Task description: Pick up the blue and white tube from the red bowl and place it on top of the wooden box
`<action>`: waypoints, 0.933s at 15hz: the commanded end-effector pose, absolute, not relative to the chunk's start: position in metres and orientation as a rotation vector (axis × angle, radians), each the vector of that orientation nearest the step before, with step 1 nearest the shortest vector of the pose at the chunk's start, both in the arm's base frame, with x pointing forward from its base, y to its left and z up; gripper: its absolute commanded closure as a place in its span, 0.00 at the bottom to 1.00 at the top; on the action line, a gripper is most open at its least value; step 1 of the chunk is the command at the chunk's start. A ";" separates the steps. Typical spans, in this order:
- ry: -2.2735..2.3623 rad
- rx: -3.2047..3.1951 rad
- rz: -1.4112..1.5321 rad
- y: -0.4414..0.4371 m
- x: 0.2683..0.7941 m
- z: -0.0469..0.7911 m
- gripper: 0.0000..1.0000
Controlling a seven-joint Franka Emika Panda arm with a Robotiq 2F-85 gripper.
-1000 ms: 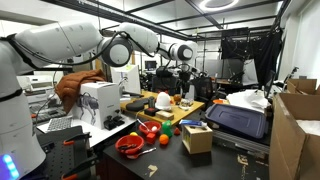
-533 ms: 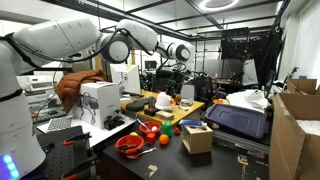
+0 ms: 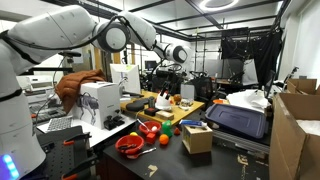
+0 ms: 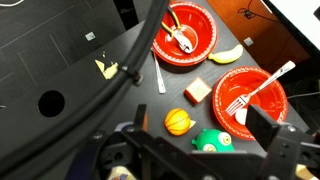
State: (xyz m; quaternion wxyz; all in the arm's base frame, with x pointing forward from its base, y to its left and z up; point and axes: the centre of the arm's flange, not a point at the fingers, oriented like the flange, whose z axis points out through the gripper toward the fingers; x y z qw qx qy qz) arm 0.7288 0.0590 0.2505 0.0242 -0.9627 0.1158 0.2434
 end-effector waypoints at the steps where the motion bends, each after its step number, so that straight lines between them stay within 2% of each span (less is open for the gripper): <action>1: 0.427 -2.960 0.785 0.056 0.651 0.261 0.00; 6: 0.469 -2.955 0.757 0.059 0.629 0.268 0.00; 14: 0.472 -3.006 0.461 0.060 0.600 0.289 0.00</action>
